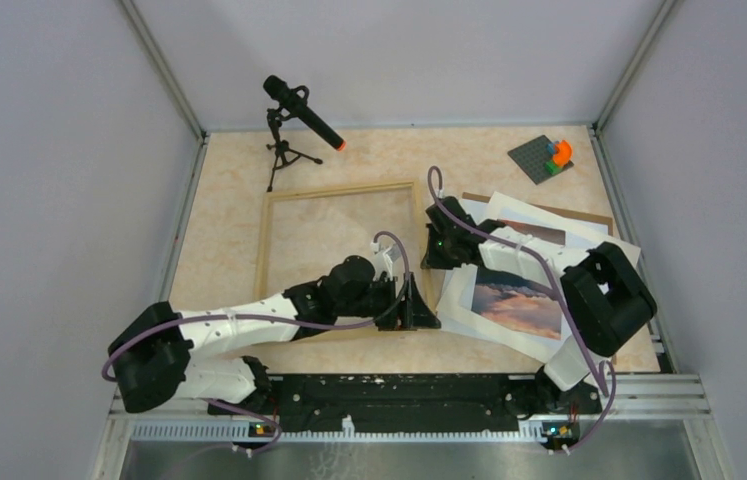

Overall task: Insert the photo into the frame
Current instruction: Adjust the photo frame item on the photo frame.

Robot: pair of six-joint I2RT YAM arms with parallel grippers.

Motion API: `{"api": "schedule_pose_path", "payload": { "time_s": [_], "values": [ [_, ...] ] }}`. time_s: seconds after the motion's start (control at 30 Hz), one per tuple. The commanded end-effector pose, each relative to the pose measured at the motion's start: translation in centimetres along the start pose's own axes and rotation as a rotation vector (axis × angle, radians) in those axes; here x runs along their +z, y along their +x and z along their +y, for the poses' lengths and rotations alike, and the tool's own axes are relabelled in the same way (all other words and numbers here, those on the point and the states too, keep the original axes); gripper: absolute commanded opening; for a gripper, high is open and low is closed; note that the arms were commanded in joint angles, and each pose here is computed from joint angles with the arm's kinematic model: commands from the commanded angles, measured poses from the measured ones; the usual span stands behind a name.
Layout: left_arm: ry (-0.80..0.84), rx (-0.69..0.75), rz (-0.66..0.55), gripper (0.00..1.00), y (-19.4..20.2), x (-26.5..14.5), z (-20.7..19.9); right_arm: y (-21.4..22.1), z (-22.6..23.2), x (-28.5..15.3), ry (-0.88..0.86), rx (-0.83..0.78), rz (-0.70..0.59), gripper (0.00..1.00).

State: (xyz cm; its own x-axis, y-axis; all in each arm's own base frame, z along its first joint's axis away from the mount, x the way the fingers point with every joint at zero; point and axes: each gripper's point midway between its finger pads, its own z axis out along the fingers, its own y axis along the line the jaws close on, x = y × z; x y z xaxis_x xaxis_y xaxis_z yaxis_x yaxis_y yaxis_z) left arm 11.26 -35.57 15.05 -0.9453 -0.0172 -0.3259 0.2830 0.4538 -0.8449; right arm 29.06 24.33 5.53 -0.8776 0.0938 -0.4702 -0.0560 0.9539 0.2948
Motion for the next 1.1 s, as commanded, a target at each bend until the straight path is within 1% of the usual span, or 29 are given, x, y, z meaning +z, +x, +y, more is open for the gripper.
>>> {"api": "schedule_pose_path", "payload": {
  "time_s": [0.0,0.07,0.1,0.17,0.23,0.33,0.4,0.47,0.53,0.6,0.67,0.73,0.77,0.83,0.93,1.07],
  "values": [
    [0.165,-0.189,0.007,0.89,-0.3,0.0,-3.4,-4.8,4.1,-2.8,-0.171,0.095,-0.201,0.0],
    [0.217,-0.284,-0.092,0.89,-0.2,-0.7,-2.7,-5.0,4.0,-3.0,-0.168,0.109,-0.213,0.0],
    [0.234,-0.349,-0.162,0.88,-0.5,-1.2,-2.2,-5.0,3.9,-3.0,-0.17,0.115,-0.219,0.0],
    [0.223,-0.433,-0.244,0.86,-0.6,-1.6,-0.9,-5.0,3.9,-2.9,-0.179,0.133,-0.23,0.0],
    [0.196,-0.478,-0.251,0.85,-0.4,-1.5,-0.1,-4.9,3.8,-2.8,-0.18,0.141,-0.234,0.0],
    [0.136,-0.589,-0.241,0.73,0.5,-1.4,2.0,-5.2,3.9,-3.0,-0.188,0.154,-0.252,0.0],
    [0.111,-0.641,-0.304,0.64,0.5,-1.7,3.6,-5.3,4.0,-3.2,-0.201,0.162,-0.264,0.0],
    [0.056,-0.673,-0.337,0.6,1.0,-2.0,5.2,-5.5,4.0,-3.4,-0.206,0.166,-0.276,0.0],
    [0.034,-0.7,-0.361,0.57,1.2,-2.2,5.9,-5.5,3.9,-3.5,-0.208,0.173,-0.282,0.0],
    [0.045,-0.706,-0.368,0.57,1.0,-2.2,5.8,-5.5,4.0,-3.6,-0.218,0.176,-0.282,0.0],
    [0.038,-0.699,-0.358,0.62,1.1,-1.9,5.6,-5.5,4.2,-3.5,-0.225,0.177,-0.279,0.0],
    [0.001,-0.701,-0.356,0.64,1.4,-1.5,6.4,-5.5,4.4,-3.4,-0.232,0.175,-0.274,0.0],
    [-0.005,-0.705,-0.364,0.64,1.5,-1.3,7.0,-5.5,4.5,-3.4,-0.238,0.174,-0.274,0.0],
    [0.06,-0.66,-0.392,0.63,0.8,-1.1,6.4,-5.5,4.7,-3.5,-0.246,0.173,-0.272,0.0],
    [0.063,-0.584,-0.37,0.6,0.9,0.2,5.8,-5.5,4.6,-3.7,-0.252,0.173,-0.278,0.0],
    [0.074,-0.543,-0.435,0.58,0.0,0.5,6.2,-5.4,5.0,-3.8,-0.27,0.165,-0.275,0.0]
  ]
}}
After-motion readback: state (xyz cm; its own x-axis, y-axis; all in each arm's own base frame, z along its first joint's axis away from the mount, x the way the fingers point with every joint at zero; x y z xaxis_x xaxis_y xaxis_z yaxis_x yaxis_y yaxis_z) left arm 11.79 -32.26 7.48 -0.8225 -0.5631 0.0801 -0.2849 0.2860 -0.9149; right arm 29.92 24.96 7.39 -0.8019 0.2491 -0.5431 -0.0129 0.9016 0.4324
